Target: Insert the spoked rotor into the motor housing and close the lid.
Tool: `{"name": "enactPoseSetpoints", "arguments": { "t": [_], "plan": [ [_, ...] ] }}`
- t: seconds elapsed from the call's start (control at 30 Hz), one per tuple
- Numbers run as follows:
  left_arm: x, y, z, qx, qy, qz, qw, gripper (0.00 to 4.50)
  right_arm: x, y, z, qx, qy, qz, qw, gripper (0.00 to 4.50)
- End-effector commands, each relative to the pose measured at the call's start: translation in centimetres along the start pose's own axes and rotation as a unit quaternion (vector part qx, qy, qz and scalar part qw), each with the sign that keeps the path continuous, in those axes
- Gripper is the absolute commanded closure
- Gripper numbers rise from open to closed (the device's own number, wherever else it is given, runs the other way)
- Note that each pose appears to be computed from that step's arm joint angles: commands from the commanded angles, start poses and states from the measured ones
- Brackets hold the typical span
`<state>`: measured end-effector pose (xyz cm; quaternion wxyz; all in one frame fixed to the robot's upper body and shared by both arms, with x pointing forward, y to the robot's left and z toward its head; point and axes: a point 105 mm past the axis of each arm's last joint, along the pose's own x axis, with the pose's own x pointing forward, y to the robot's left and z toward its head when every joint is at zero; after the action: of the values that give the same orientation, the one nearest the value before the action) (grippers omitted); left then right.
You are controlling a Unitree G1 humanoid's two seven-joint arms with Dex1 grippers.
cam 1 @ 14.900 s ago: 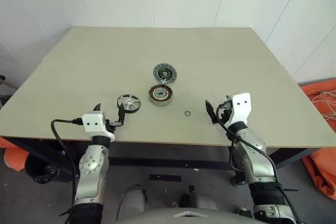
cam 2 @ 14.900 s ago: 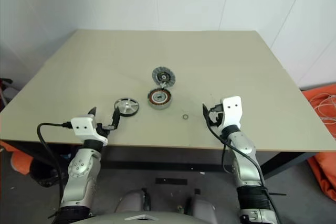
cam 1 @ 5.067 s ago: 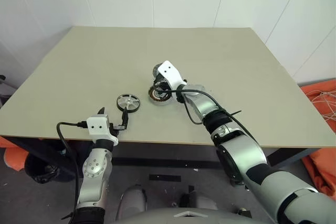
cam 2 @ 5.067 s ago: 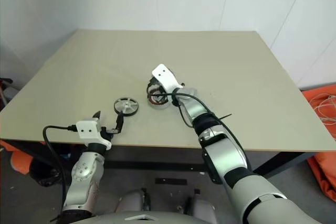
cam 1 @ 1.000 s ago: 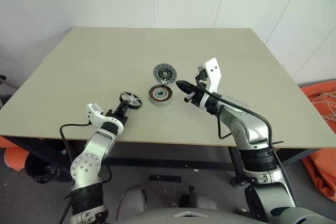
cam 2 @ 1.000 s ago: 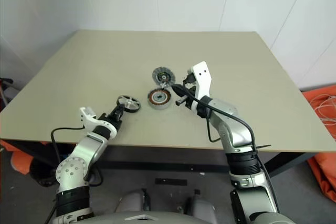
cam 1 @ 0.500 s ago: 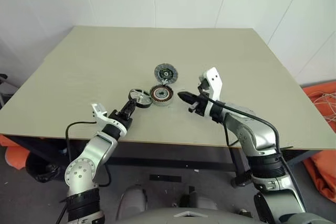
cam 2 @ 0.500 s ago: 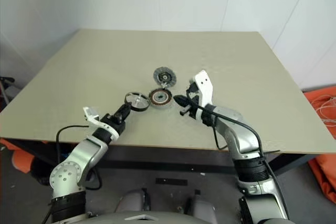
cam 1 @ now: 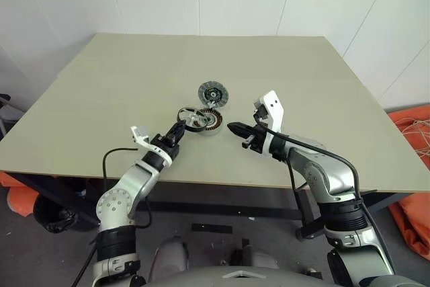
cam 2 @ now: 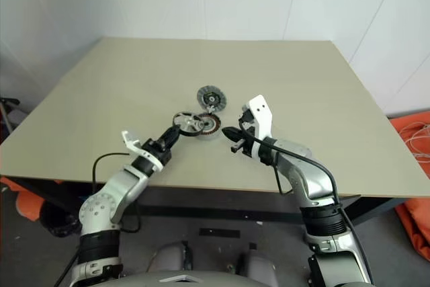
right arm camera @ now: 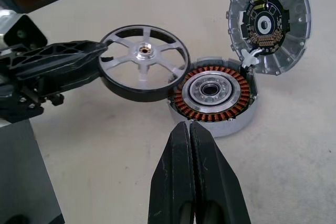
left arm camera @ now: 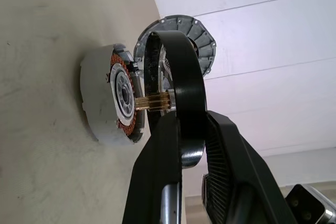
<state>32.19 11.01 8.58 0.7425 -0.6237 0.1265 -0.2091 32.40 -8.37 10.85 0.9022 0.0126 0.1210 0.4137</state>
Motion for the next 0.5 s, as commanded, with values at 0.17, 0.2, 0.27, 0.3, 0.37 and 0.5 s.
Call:
{"name": "enactPoseSetpoints", "arguments": {
  "t": [0.17,0.2,0.27,0.3,0.37,0.5],
  "plan": [
    [2.2,-0.8,-1.5,0.004,0.05,-0.049,0.998,4.14,-0.3,0.8,1.7,-0.02,-0.028,0.007,0.999,4.5],
    [2.3,-0.7,-1.6,0.004,0.053,-0.051,0.997,4.14,-0.3,0.8,1.8,-0.02,-0.028,0.006,0.999,4.5],
    [2.4,-0.5,-1.6,0.003,0.056,-0.052,0.997,4.14,-0.3,0.8,1.8,-0.02,-0.029,0.005,0.999,4.5],
    [2.5,-0.4,-1.6,0.003,0.056,-0.052,0.997,4.14,-0.3,0.8,1.8,-0.02,-0.029,0.005,0.999,4.5],
    [2.7,-0.2,-1.5,0.003,0.057,-0.053,0.997,4.14,-0.3,0.8,1.8,-0.02,-0.03,0.005,0.999,4.5],
    [2.8,-0.1,-1.5,0.003,0.056,-0.055,0.997,4.14,-0.2,0.8,1.9,-0.019,-0.03,0.004,0.999,4.5]
  ]
}}
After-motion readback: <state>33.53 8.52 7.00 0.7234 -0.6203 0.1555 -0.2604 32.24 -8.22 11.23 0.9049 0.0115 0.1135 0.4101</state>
